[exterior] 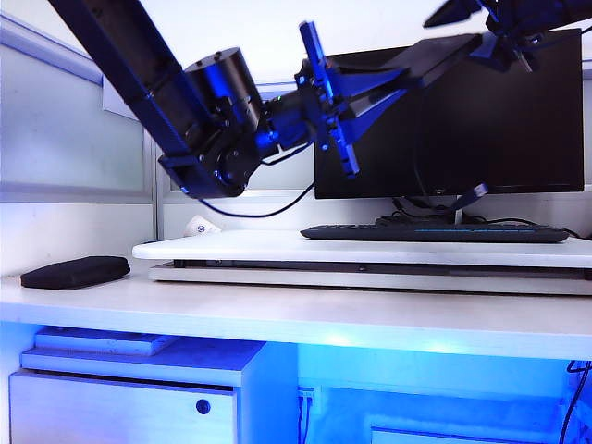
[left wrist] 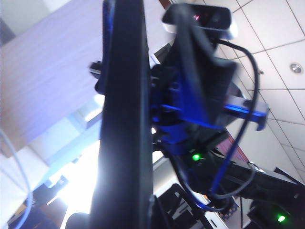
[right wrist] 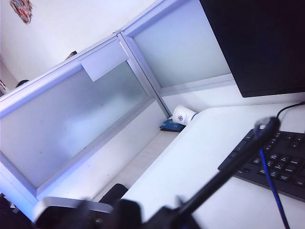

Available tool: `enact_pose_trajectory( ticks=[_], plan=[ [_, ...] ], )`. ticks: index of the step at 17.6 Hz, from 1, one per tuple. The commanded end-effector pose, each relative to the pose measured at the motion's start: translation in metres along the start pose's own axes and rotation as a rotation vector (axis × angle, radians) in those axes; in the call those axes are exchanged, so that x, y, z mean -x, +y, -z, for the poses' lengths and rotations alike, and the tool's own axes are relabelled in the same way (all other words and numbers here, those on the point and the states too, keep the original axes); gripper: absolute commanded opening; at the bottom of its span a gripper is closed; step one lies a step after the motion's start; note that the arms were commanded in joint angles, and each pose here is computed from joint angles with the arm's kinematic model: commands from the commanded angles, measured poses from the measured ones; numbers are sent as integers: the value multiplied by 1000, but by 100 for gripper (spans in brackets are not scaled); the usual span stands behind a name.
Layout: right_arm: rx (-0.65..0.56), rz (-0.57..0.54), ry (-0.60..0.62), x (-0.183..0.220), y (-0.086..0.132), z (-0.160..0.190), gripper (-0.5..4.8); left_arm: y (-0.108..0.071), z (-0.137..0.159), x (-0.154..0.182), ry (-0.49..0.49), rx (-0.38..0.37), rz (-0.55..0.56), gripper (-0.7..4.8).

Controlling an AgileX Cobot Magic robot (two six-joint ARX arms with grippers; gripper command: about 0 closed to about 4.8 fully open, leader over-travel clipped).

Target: Unplug the data cable of the portable hard drive.

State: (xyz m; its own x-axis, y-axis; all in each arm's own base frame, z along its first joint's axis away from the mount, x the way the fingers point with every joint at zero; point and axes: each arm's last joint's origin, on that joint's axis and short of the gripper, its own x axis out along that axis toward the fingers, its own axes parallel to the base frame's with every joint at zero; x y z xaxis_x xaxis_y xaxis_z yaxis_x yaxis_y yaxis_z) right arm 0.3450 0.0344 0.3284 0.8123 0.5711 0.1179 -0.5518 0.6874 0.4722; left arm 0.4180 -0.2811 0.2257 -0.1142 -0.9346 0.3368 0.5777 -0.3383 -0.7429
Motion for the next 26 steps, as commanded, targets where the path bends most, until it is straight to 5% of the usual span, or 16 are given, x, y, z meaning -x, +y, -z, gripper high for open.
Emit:
enact_pose_trajectory(
  ticks=[1,11,13,17,26],
  plan=[
    [9,-13,-17,0,3,-4,196,-15,-4,-5,1,-55,35,-6],
    [18,1,-35,3,-2,-8,137,-13,-12,6,-28,-61,10,-6],
    [20,5,-41,5,-3,-10,49,-12,-12,6,-29,-71,5,-6],
    [33,-6,-58,5,-2,-11,-8,-12,-12,6,-28,-68,5,-6],
    [88,118,-178,15,-16,-30,-8,-11,-9,6,45,-36,0,-6]
  ],
)
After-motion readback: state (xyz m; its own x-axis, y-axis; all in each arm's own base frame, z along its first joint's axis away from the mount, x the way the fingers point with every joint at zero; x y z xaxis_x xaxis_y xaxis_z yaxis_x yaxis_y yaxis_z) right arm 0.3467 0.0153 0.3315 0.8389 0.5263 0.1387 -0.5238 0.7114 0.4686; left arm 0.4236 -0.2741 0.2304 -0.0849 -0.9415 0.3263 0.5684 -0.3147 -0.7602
